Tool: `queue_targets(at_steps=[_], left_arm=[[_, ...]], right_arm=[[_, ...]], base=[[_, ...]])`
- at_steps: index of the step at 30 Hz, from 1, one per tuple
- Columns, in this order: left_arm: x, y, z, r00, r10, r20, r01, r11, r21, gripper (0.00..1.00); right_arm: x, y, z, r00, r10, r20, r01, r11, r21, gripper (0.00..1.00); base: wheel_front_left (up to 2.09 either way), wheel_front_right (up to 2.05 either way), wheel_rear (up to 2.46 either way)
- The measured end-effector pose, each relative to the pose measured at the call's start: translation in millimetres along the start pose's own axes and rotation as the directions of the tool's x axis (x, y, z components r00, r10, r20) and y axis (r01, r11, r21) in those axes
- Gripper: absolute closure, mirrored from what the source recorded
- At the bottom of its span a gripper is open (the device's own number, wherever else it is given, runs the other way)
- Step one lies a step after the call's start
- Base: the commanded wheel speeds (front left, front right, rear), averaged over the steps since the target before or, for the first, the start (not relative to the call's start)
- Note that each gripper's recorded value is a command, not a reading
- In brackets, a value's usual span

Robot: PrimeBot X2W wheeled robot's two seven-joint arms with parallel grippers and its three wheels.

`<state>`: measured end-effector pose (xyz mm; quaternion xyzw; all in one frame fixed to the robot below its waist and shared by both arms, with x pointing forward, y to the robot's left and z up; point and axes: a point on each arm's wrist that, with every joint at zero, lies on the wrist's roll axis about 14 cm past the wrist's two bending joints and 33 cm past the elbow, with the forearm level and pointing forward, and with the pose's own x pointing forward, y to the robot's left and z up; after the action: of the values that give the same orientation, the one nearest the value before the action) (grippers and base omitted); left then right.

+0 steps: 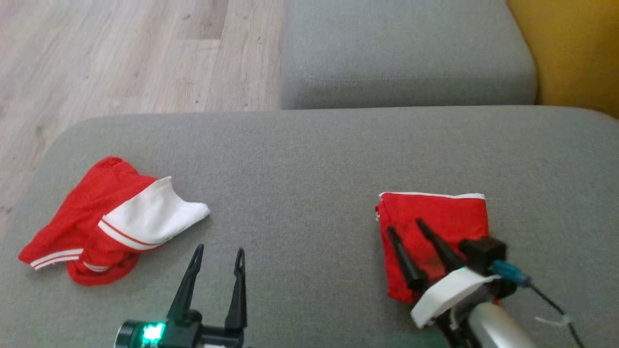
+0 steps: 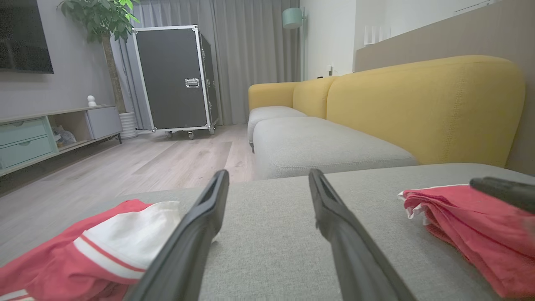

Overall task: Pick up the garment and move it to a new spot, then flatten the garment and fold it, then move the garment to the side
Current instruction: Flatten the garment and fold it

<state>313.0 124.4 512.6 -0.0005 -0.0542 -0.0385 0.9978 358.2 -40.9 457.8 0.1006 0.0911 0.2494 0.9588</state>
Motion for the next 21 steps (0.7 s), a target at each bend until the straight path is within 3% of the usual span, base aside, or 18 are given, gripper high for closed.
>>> queue_targets(at_steps=[4, 8, 12, 18, 20, 21], left_arm=[[-8, 2, -2, 1.0, 0.015, -0.005, -0.015, 1.0, -0.002, 0.0], [-17, 11, -4, 0.998, 0.054, -0.012, -0.054, 0.998, -0.019, 0.0], [-27, 15, -7, 0.997, 0.077, -0.022, -0.077, 0.997, -0.02, 0.0], [-41, 21, -15, 0.994, 0.1, -0.05, -0.101, 0.995, -0.016, 0.0], [-44, 21, -17, 0.993, 0.104, -0.057, -0.105, 0.994, -0.017, 0.0], [-44, 22, -17, 0.993, 0.108, -0.058, -0.109, 0.994, -0.017, 0.0]], right_arm=[[-11, -28, 32, 0.992, -0.068, 0.111, 0.074, 0.996, -0.056, 0.0], [-41, -61, 65, 0.954, -0.181, 0.24, 0.204, 0.976, -0.072, 0.0], [-81, -80, 43, 0.934, -0.285, 0.218, 0.311, 0.945, -0.097, 0.0], [-104, -75, 14, 0.935, -0.317, 0.159, 0.337, 0.934, -0.117, 0.0], [-101, -70, 12, 0.941, -0.302, 0.155, 0.321, 0.94, -0.119, 1.0], [-99, -66, 11, 0.945, -0.291, 0.148, 0.309, 0.943, -0.121, 1.0]], base=[[0.0, 0.0, 0.0], [0.0, 0.0, 0.0], [0.0, 0.0, 0.0], [0.0, 0.0, 0.0], [0.0, 0.0, 0.0], [0.0, 0.0, 0.0]])
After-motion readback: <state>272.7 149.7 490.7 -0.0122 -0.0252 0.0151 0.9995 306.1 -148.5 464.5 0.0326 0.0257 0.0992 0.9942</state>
